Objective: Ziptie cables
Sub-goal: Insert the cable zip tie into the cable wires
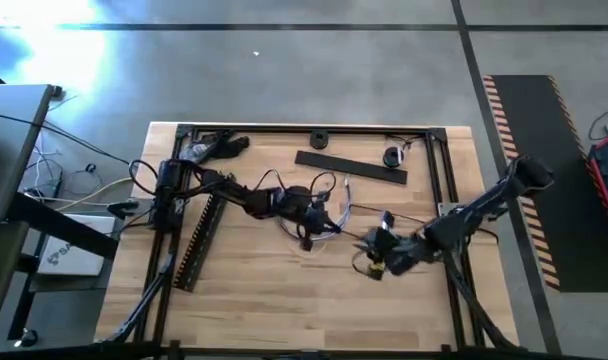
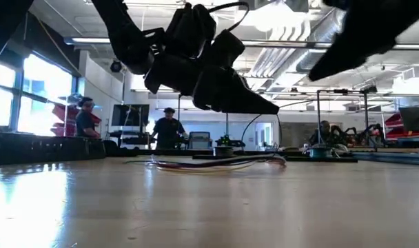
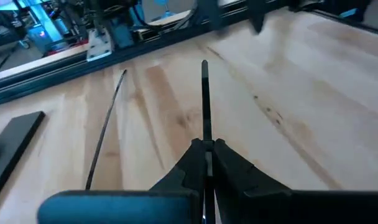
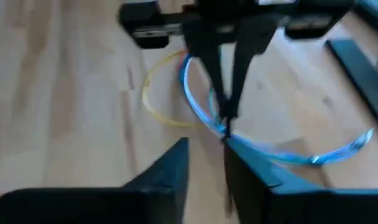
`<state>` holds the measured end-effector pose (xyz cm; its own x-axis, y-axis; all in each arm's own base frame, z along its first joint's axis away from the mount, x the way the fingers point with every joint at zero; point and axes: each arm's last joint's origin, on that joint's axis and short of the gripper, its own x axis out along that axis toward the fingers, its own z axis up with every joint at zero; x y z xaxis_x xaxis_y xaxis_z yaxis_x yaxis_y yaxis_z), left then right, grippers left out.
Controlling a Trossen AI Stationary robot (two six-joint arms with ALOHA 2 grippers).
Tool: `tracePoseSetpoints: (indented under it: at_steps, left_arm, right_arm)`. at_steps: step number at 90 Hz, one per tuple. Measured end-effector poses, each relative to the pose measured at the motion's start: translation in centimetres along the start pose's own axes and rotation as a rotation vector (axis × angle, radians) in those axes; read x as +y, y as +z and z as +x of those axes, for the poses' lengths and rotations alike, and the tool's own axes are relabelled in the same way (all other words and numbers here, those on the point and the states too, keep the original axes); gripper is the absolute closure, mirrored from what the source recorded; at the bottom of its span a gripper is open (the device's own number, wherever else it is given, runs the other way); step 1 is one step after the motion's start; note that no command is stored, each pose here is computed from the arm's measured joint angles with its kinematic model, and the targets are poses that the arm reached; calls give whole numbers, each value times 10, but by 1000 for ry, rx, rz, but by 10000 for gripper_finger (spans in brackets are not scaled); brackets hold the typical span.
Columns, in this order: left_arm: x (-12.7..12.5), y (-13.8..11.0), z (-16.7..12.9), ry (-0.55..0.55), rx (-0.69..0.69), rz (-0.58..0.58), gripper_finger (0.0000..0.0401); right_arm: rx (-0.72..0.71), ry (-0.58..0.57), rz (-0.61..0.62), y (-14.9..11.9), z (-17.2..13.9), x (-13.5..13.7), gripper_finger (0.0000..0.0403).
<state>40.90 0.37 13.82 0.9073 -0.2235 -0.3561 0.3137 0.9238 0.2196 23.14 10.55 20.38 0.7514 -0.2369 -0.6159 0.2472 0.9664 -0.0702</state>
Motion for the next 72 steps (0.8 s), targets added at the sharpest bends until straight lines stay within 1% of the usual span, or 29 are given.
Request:
tracePoseSetpoints:
  at_steps: [8, 14, 23, 30, 36, 44, 55, 65, 68, 72]
  left_arm:
    - [-2, 1, 0, -4, -1, 2, 401]
    - [-3, 1, 1, -7, -2, 3, 401]
    - [-3, 1, 1, -9, -2, 3, 401]
    - [-3, 1, 1, -9, -2, 8, 401]
    - [-4, 1, 1, -9, -2, 11, 401]
    - [-4, 1, 1, -9, -2, 12, 401]
    - [-4, 1, 1, -9, -2, 13, 401]
    - [-4, 1, 1, -8, -2, 13, 401]
    - [-3, 1, 1, -10, -3, 13, 401]
    - [-3, 1, 1, -10, -3, 13, 401]
  right_arm:
    - [39, -19, -55, 1, 15, -8, 252]
    - [64, 2, -78, 1, 25, -11, 233]
    - [83, 41, -82, 1, 38, -12, 224]
    - [85, 32, -80, 1, 43, -13, 228]
    - [82, 17, -74, 1, 44, -14, 240]
    - [79, 14, -74, 1, 44, -14, 267]
    - [85, 19, -51, 1, 44, -14, 318]
    - [86, 19, -46, 1, 44, -14, 380]
    - [85, 16, -47, 1, 44, -14, 391]
    - [84, 15, -36, 0, 44, -14, 395]
